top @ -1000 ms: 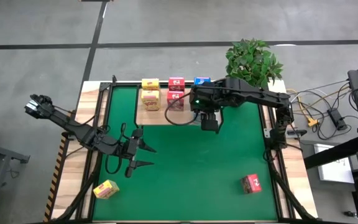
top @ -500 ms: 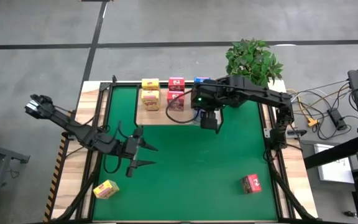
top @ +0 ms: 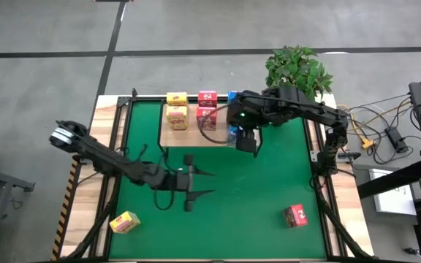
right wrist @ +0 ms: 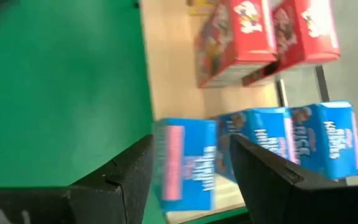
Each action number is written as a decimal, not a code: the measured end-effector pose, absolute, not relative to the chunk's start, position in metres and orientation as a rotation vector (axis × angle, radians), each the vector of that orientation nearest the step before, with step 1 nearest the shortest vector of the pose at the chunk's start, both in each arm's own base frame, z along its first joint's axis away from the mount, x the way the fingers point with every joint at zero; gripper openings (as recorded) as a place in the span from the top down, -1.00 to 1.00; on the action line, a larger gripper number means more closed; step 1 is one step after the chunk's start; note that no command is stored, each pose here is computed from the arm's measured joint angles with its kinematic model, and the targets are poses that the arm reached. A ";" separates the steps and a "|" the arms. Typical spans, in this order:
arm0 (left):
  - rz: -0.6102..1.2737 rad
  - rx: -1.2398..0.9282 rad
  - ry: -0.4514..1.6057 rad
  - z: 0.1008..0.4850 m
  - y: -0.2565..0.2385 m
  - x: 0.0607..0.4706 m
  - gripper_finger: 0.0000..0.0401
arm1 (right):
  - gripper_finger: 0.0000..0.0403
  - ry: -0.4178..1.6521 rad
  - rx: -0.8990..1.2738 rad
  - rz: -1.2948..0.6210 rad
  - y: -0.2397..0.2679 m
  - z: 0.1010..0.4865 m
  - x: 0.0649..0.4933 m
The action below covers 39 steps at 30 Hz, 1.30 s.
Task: Stack cereal on shelf
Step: Put the blue cereal box on the shelf aligned with the other blue cereal boxes
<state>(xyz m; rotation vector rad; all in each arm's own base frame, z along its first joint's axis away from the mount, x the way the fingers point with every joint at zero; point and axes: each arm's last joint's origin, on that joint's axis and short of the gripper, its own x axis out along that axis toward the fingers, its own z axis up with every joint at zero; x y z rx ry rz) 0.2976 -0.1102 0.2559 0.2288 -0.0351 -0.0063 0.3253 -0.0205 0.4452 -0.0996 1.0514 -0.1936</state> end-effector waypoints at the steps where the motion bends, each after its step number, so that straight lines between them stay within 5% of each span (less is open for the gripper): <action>1: 0.008 0.235 -0.028 0.253 -0.109 0.305 0.00 | 0.02 1.043 -0.102 -0.183 -0.016 0.447 0.323; 7: 0.072 0.277 0.003 0.236 -0.099 0.341 0.00 | 0.23 0.986 -0.129 -0.090 0.024 0.457 0.314; 18: 0.098 0.291 0.056 0.211 -0.092 0.359 0.00 | 0.91 1.054 -0.268 -0.145 0.094 0.425 0.310; 26: 0.111 0.297 0.072 0.209 -0.086 0.360 0.00 | 0.95 1.156 -0.376 -0.338 0.094 0.376 0.303; 39: 0.173 0.300 0.119 0.206 -0.062 0.365 0.00 | 0.95 0.930 -0.365 -0.464 0.075 0.347 0.271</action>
